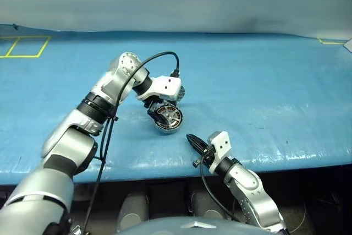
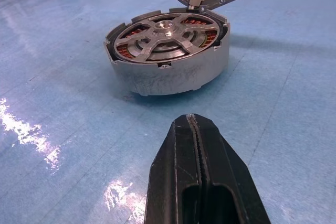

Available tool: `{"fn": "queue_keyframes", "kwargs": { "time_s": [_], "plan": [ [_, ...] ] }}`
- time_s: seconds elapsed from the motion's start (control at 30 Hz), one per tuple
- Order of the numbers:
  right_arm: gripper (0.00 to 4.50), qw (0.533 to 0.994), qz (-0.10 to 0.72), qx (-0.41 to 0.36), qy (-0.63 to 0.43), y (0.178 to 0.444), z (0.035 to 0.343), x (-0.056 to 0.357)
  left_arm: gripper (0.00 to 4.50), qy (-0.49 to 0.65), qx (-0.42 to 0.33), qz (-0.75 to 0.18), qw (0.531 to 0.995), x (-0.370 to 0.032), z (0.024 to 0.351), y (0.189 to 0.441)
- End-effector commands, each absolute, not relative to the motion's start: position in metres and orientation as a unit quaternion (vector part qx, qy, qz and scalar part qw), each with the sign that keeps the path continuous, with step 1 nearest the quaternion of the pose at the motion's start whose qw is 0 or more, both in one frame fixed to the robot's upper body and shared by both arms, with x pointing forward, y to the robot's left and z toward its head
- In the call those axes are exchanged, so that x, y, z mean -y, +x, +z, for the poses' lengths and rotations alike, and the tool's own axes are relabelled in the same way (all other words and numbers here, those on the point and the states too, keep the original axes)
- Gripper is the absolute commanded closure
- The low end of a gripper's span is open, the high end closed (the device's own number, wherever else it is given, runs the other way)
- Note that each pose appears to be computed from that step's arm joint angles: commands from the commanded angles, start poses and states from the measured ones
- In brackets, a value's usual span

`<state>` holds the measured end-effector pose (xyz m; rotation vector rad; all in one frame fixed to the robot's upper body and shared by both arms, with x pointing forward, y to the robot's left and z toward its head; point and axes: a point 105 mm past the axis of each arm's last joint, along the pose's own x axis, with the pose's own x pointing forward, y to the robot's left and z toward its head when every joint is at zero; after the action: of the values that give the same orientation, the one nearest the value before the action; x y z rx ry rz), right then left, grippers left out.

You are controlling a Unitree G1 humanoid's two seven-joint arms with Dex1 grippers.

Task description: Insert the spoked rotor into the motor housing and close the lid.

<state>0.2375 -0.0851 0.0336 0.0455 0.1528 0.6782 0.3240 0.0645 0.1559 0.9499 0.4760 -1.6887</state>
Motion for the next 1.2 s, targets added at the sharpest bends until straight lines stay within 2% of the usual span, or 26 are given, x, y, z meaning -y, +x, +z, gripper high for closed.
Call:
{"fn": "queue_keyframes", "kwargs": {
  "time_s": [0.03,0.1,0.23,0.27,0.4,0.6,0.9,1.03,1.2],
  "plan": [
    [4.50,0.941,0.336,-0.044,0.010,0.242,0.054,0.084,2.28,0.374,-0.181,-0.725,0.550,-0.070,0.167,0.310],
    [4.50,0.941,0.336,-0.045,-0.006,0.246,0.059,0.084,2.94,0.358,-0.181,-0.723,0.562,-0.079,0.164,0.305],
    [4.50,0.940,0.336,-0.039,-0.042,0.259,0.077,0.084,4.25,0.295,-0.155,-0.713,0.616,-0.089,0.153,0.287],
    [4.50,0.940,0.334,-0.040,-0.052,0.262,0.080,0.084,4.46,0.285,-0.150,-0.706,0.630,-0.090,0.150,0.285],
    [4.50,0.937,0.329,-0.057,-0.101,0.278,0.088,0.080,4.46,0.227,-0.110,-0.670,0.698,-0.094,0.140,0.275],
    [4.50,0.918,0.373,-0.059,-0.124,0.294,0.105,0.052,4.46,0.160,-0.044,-0.600,0.782,-0.099,0.134,0.264],
    [4.50,0.898,0.417,-0.064,-0.130,0.308,0.111,0.014,4.46,0.105,-0.013,-0.545,0.832,-0.101,0.116,0.243],
    [4.50,0.888,0.430,-0.102,-0.129,0.308,0.088,0.008,4.46,0.088,-0.030,-0.535,0.839,-0.100,0.103,0.235],
    [4.50,0.883,0.429,-0.142,-0.127,0.306,0.063,0.013,4.46,0.072,-0.033,-0.537,0.840,-0.098,0.102,0.232]
  ]
}}
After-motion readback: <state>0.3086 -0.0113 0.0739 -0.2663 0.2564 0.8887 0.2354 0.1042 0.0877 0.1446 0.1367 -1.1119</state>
